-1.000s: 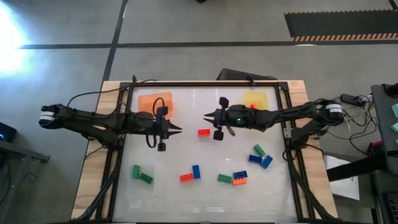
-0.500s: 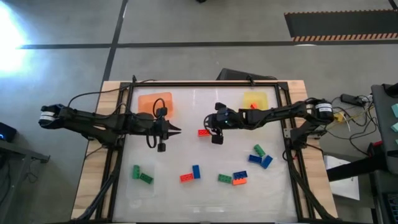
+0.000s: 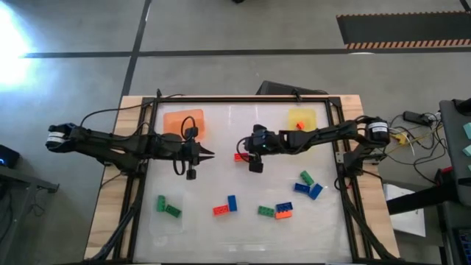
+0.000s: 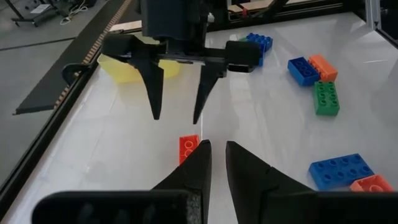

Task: Sort & place blocks by color
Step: Put the orange game piece into the yellow bin

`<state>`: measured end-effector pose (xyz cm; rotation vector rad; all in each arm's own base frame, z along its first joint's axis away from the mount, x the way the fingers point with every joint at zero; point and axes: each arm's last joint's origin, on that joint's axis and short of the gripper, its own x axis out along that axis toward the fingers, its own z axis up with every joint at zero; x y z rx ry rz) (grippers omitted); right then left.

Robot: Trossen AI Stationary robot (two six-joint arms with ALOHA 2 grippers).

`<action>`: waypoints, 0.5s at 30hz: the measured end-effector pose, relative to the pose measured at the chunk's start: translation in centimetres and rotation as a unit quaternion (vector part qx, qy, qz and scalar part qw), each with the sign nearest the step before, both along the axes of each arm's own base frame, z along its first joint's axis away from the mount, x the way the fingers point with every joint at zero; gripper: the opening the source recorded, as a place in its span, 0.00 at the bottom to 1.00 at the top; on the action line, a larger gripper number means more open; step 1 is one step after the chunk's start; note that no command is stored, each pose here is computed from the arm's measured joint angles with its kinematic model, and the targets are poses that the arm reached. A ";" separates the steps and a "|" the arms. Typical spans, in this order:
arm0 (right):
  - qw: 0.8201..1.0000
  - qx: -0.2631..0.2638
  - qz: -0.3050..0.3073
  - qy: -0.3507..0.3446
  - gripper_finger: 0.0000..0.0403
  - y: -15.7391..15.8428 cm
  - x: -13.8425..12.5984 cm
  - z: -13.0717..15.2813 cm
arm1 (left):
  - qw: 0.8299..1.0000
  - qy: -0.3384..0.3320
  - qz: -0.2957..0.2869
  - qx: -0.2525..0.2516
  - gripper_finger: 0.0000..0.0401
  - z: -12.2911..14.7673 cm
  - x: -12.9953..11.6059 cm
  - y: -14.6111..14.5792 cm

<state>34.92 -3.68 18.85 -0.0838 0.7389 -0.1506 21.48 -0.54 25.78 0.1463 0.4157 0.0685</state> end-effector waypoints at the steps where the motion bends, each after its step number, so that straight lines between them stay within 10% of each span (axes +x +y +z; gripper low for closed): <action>1: 1.000 0.001 0.001 0.004 0.62 0.0 0.1 -0.3 | 1.000 0.000 0.000 0.000 0.08 0.0 0.0 0.0; 15: 0.996 0.025 0.006 0.083 0.72 -0.6 1.6 -6.8 | 1.000 -0.015 0.006 0.002 0.08 0.1 0.1 0.0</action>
